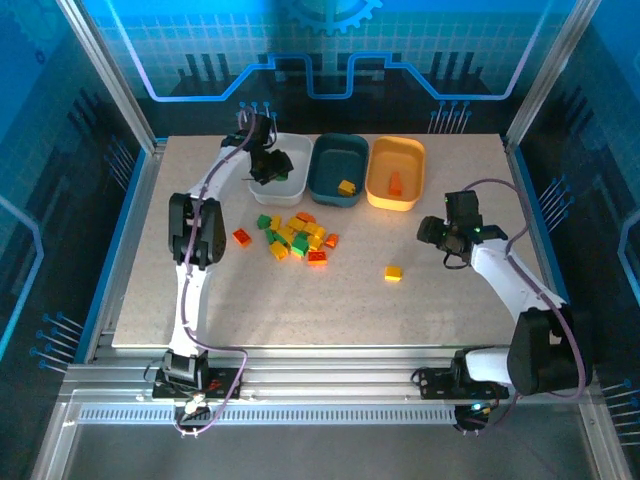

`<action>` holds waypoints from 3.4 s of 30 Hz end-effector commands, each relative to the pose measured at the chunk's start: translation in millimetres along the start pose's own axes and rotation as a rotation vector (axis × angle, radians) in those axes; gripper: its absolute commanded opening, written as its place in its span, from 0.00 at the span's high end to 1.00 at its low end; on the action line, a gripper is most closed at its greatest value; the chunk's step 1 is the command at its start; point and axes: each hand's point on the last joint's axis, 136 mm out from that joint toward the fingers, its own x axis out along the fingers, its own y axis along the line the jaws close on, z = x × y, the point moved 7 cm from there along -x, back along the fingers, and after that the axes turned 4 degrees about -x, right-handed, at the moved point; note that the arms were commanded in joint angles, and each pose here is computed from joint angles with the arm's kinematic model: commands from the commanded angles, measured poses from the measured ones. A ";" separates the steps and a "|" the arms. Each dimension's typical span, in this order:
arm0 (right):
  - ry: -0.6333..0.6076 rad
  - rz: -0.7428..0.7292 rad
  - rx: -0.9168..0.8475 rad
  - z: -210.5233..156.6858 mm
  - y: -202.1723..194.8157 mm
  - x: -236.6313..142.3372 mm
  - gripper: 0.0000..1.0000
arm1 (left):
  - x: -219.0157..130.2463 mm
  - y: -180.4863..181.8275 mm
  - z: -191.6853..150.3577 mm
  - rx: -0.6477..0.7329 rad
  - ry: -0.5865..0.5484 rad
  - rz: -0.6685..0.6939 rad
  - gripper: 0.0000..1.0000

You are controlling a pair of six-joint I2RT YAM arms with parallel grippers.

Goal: Sort the legos into containers by color

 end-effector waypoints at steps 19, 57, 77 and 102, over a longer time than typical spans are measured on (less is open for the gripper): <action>0.042 0.082 -0.238 -16.0 71.5 -25.1 0.24 | -166.6 -40.9 -33.2 0.081 -0.181 -0.361 0.02; 0.141 -0.004 -0.315 -33.1 109.0 14.0 0.63 | -136.5 111.3 -161.3 -0.261 -0.127 -0.293 0.01; 0.044 0.180 -0.391 84.3 235.1 115.1 0.62 | -110.8 103.9 -195.0 -0.234 -0.119 -0.182 0.01; -0.018 0.223 -0.482 80.0 261.7 56.9 0.37 | -149.3 110.8 -167.5 -0.262 -0.190 -0.198 0.01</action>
